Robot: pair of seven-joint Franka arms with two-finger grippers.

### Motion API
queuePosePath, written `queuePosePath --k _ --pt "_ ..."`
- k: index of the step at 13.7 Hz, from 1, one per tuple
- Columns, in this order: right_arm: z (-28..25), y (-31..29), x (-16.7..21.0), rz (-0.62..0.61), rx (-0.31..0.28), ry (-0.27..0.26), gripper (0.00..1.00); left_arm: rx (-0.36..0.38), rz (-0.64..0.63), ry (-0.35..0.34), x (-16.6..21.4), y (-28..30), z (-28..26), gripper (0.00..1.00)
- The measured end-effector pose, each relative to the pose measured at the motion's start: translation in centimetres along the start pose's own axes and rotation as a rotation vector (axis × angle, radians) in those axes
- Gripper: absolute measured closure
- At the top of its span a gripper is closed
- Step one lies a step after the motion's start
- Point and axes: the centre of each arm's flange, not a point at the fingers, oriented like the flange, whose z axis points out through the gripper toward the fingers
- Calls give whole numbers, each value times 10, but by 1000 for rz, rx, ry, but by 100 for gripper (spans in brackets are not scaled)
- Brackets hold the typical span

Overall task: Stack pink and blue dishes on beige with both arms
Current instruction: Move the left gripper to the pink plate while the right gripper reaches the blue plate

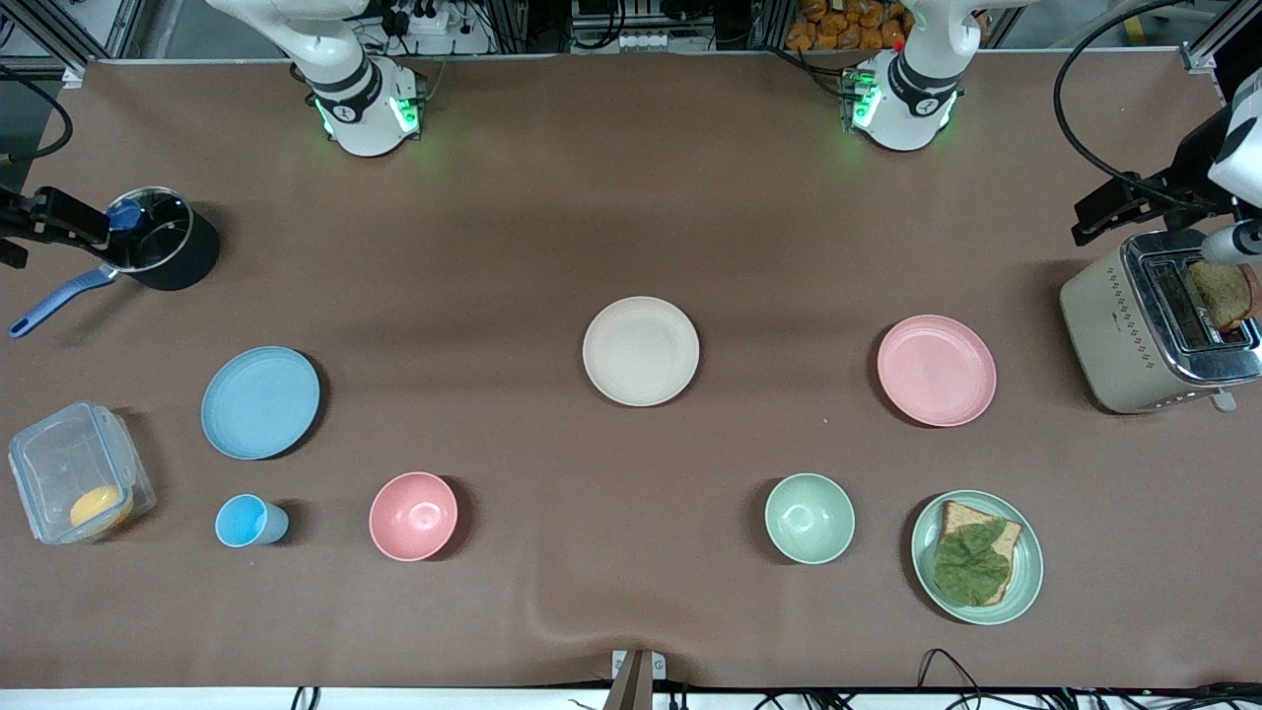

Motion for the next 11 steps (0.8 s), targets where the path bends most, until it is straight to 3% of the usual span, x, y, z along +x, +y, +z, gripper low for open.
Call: queuePosePath --k 6,9,11 --pt "0 0 0 0 0 0 0 8 6 -39 -2 -3 7 0" --pt "2 0 1 0 0 -3 0 14 -7 -126 18 -19 57 0" --pt "10 0 4 0 2 -19 0 6 -25 -147 44 -34 113 0"
